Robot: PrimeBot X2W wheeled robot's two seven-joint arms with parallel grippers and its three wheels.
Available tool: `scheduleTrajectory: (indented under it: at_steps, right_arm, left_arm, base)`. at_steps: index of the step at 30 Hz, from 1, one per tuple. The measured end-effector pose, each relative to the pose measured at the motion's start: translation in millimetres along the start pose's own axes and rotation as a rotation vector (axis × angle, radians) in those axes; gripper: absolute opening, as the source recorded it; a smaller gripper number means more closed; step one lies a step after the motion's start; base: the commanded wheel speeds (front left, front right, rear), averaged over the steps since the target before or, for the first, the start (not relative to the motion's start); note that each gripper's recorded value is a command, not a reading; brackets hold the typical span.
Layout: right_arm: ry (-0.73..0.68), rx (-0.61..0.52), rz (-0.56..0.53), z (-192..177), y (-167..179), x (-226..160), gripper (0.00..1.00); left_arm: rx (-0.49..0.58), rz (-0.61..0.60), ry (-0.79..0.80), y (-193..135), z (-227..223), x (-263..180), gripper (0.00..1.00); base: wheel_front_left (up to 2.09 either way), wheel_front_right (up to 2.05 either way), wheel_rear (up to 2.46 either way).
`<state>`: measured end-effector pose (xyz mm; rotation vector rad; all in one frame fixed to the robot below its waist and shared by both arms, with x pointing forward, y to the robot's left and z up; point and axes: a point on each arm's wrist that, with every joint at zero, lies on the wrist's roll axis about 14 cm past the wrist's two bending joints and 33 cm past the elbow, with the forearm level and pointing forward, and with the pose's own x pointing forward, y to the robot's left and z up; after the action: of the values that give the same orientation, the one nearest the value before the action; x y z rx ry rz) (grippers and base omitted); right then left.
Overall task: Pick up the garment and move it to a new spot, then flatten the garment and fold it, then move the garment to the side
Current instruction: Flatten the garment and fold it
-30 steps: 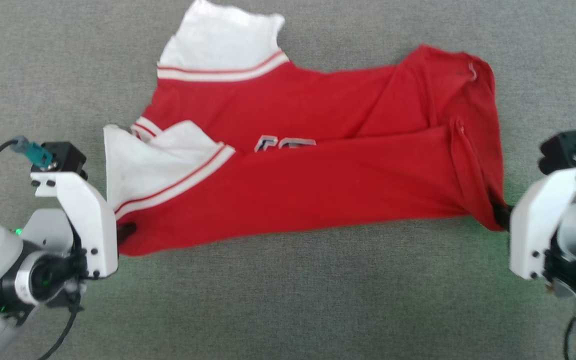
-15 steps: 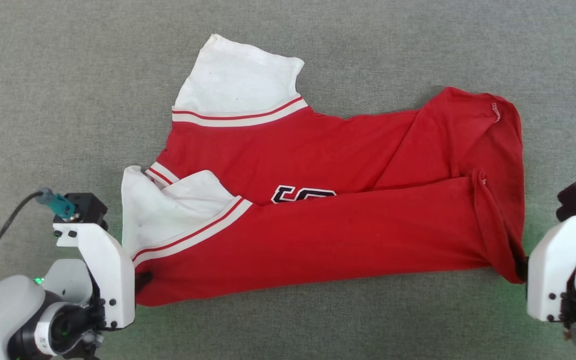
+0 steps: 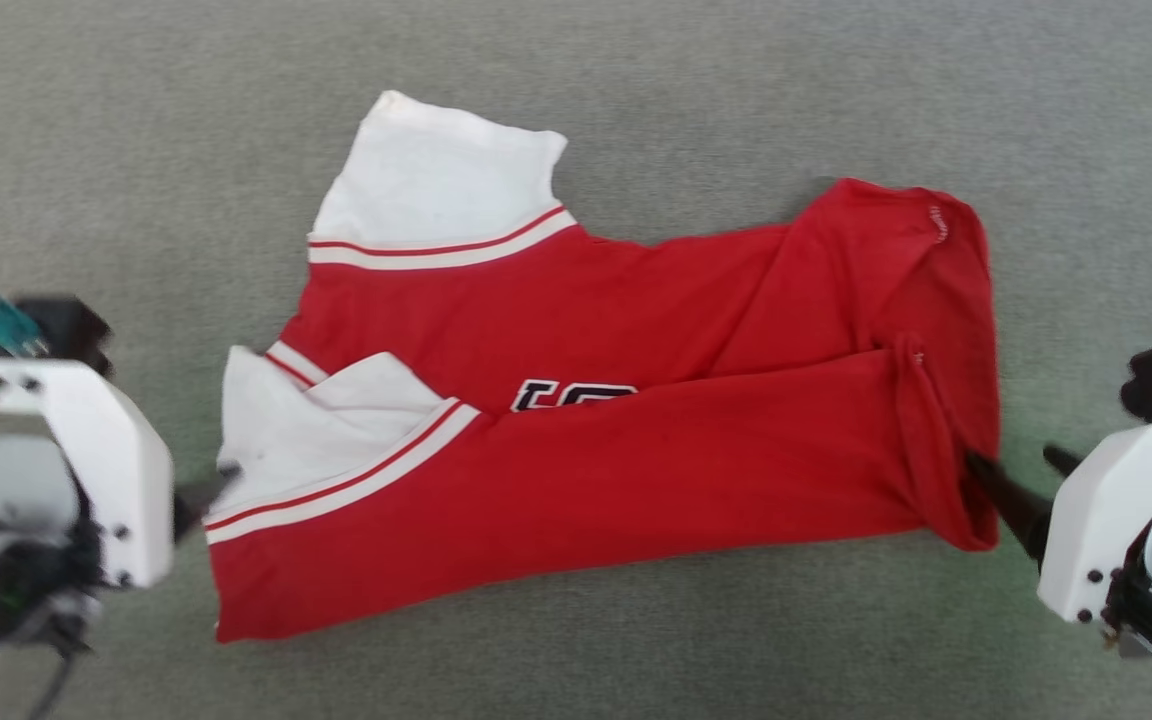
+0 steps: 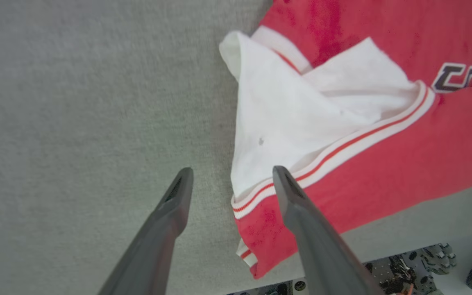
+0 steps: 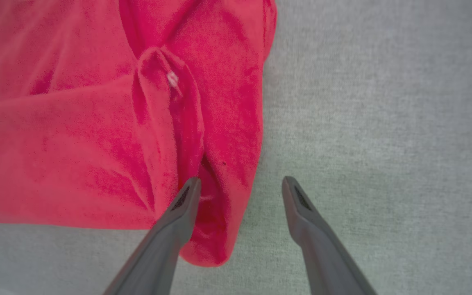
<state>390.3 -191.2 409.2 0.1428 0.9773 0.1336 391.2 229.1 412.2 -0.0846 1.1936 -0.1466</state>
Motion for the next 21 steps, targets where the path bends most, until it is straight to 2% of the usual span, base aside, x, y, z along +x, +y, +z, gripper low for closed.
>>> scheduleTrajectory:
  at_steps: [6, 14, 18, 21]
  right_arm:
    - [-0.254, 0.011, 0.012, 43.8, 7.4, -20.3, 1.0]
    - [-0.611, -0.017, 0.004, 98.9, 11.2, -47.6, 1.0]
    - [-0.72, -0.02, -0.018, 108.6, 6.1, -53.4, 1.0]
    - [-0.74, -0.005, -0.021, 106.6, 2.6, -49.5, 1.0]
  left_arm:
    - [0.127, 0.022, -0.135, -2.9, 63.3, -11.9, 1.0]
    - [0.255, -0.013, -0.267, -22.1, 146.1, 4.8, 1.0]
    - [0.309, -0.04, -0.281, -36.0, 173.2, 28.1, 1.0]
    - [0.314, -0.051, -0.255, -43.4, 185.3, 48.9, 1.0]
  base:
    - [0.0, 0.0, 0.0]
    - [0.0, 0.0, 0.0]
    - [0.0, 0.0, 0.0]
    - [0.0, 0.0, 0.0]
